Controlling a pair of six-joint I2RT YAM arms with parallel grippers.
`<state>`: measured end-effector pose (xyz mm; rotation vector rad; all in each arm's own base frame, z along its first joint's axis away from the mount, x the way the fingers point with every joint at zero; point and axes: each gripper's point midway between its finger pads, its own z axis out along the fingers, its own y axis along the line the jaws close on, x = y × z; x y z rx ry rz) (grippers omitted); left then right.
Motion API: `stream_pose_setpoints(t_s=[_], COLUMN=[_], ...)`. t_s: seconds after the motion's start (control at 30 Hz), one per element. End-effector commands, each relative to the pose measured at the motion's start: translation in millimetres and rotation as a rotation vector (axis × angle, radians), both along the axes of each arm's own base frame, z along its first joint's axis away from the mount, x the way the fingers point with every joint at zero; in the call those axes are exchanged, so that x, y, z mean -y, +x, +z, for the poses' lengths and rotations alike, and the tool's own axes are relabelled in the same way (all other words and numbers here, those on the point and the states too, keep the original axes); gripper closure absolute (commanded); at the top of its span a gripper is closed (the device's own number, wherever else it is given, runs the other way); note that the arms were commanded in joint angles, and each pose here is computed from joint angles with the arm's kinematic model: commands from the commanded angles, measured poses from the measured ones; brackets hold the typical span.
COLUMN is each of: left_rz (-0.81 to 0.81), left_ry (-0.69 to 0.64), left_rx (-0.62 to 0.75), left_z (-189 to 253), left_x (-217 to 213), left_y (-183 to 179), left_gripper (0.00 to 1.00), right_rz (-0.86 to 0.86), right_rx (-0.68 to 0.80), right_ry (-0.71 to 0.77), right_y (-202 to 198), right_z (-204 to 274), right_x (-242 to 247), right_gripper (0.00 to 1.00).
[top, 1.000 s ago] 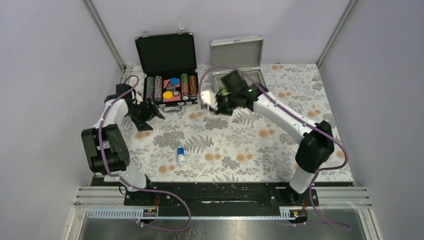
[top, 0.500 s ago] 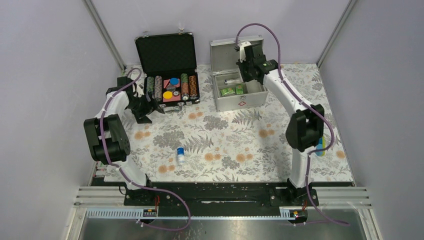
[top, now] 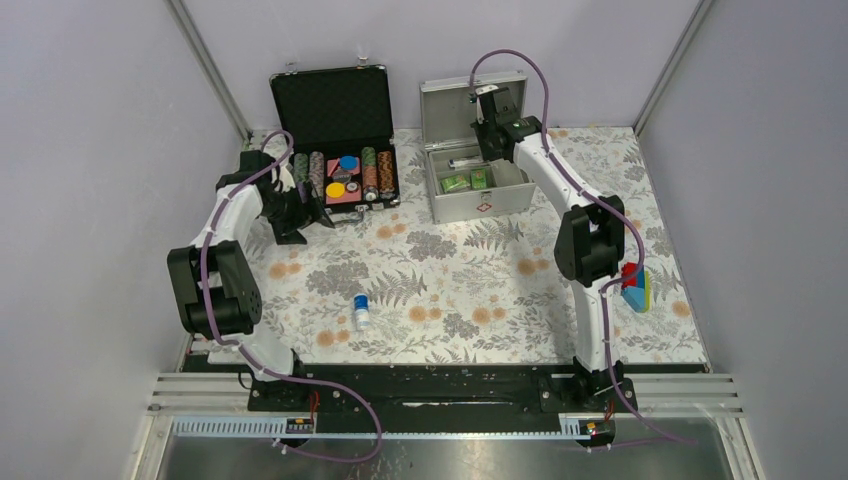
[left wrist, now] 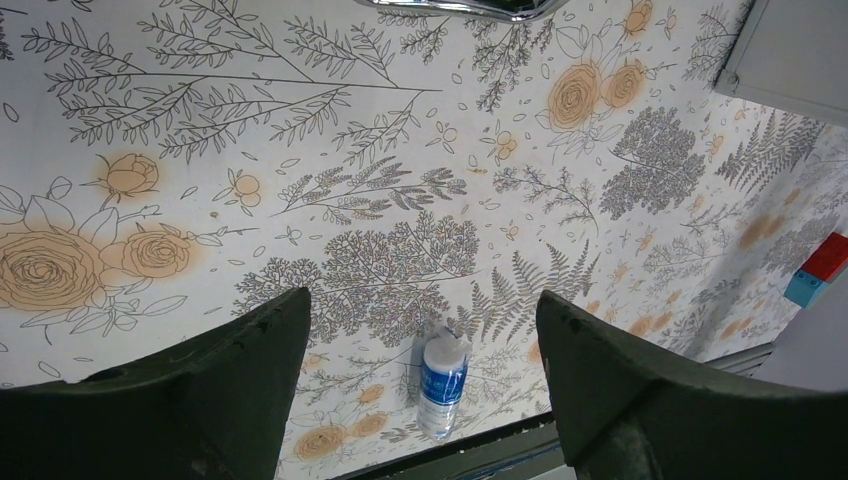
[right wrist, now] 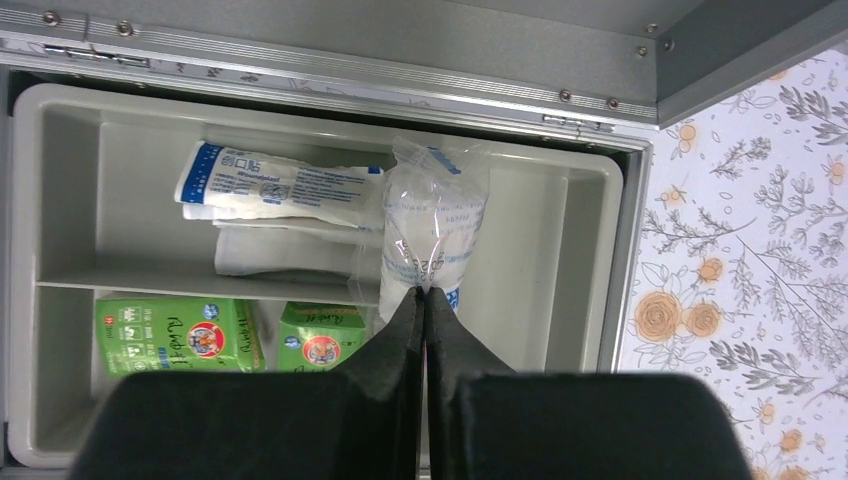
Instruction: Organize the medicine kit
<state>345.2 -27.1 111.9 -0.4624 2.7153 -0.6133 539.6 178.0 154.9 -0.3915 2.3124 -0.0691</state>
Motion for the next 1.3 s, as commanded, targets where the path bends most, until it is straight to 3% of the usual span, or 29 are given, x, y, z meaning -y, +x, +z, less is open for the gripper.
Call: stream_pose_setpoints(t_s=[0.0,0.3,0.47,0.53,0.77,1.0,1.27], left_rz=[-0.018,-0.024,-0.027,-0.027,-0.025,-0.033,-0.036], left_ry=[0.022,0.010,0.005,0.005,-0.005,-0.009,-0.023], left_rx=[0.031,0.030,0.032,0.031,0.024,0.019,-0.041], left_z=[6.2,4.9,5.8,5.4,3.5,3.5,-12.3], left_x=[-0.1,5.8,8.5,9.0,10.9,13.7,18.7], left_y=[0.4,0.4,-0.9,-1.7,-3.1,-4.2,-27.4], left_gripper=[0.17,0.17,0.16,0.16,0.16,0.16,0.16], right_rz=[-0.035,0.008,0.010,0.014,0.005,-0.040,0.003], right_rx=[0.055,-0.022,-0.033,-0.033,-0.012,0.048,0.060], right_ry=[-0.042,-0.112,-0.107,-0.089,-0.034,-0.012,0.139], right_y=[0.5,-4.9,-3.2,-4.2,-4.5,-0.7,-24.1], right_z=[27.3,-10.2,-17.1,-15.2,-0.9,26.8,65.2], right_x=[16.0,20.9,18.7,15.9,10.5,14.3,-2.4], right_gripper=[1.00,0.99,0.76,0.74,0.69,0.46,0.44])
